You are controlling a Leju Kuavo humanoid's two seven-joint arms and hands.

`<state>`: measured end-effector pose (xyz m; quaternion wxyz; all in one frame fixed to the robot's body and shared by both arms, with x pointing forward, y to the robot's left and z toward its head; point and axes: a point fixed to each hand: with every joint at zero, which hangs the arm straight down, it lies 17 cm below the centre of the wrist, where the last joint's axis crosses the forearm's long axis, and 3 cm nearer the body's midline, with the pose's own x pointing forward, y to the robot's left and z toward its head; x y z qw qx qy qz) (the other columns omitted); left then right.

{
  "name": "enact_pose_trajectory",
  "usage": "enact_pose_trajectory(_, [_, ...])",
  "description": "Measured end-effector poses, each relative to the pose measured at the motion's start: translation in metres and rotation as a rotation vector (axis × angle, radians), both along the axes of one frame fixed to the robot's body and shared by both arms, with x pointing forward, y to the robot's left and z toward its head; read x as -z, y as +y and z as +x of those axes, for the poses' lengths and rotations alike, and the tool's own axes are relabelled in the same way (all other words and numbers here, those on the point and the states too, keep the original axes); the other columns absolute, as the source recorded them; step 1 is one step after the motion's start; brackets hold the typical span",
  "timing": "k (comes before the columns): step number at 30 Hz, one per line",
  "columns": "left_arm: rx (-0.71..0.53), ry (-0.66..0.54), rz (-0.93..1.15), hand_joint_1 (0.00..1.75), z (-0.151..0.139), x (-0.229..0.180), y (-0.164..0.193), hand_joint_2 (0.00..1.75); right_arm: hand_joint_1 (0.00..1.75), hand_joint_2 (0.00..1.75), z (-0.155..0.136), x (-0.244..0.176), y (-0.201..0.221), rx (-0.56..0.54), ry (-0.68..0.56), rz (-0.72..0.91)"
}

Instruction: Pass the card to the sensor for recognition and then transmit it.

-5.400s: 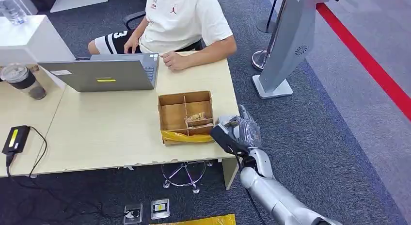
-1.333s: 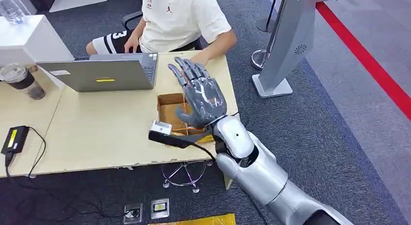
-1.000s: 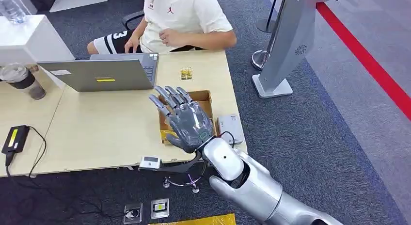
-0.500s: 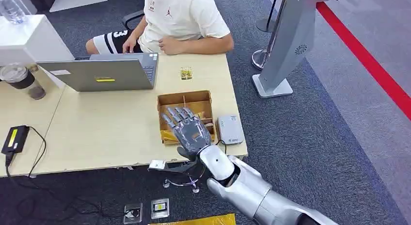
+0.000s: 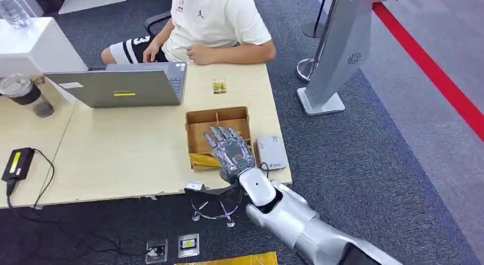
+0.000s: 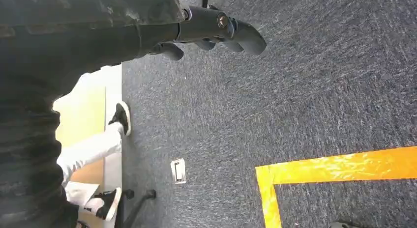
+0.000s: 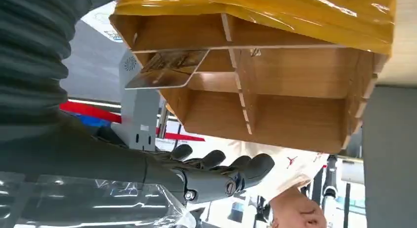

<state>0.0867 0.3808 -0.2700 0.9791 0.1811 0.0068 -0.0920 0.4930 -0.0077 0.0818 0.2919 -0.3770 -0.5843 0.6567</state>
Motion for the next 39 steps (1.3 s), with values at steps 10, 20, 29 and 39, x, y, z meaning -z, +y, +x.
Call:
enact_pose_trajectory(10, [0.004, 0.006, -0.008, 0.0, -0.001, 0.0, -0.001, 1.75, 0.0, 1.75, 0.012, 0.004, -0.019, 0.055, 0.009, -0.019])
enact_pose_trajectory(20, [0.004, 0.006, -0.005, 0.0, -0.001, 0.0, 0.0, 1.75, 0.1, 1.75, 0.018, 0.004, -0.03, 0.084, 0.015, -0.016])
enact_pose_trajectory(29, [0.004, 0.006, -0.005, 0.0, -0.001, 0.0, 0.0, 1.75, 1.08, 1.75, 0.022, 0.005, -0.039, 0.11, 0.026, -0.02])
enact_pose_trajectory(39, [-0.002, 0.011, 0.0, 0.0, -0.002, 0.0, 0.001, 1.75, 1.08, 1.75, 0.024, 0.008, -0.044, 0.122, 0.042, -0.026])
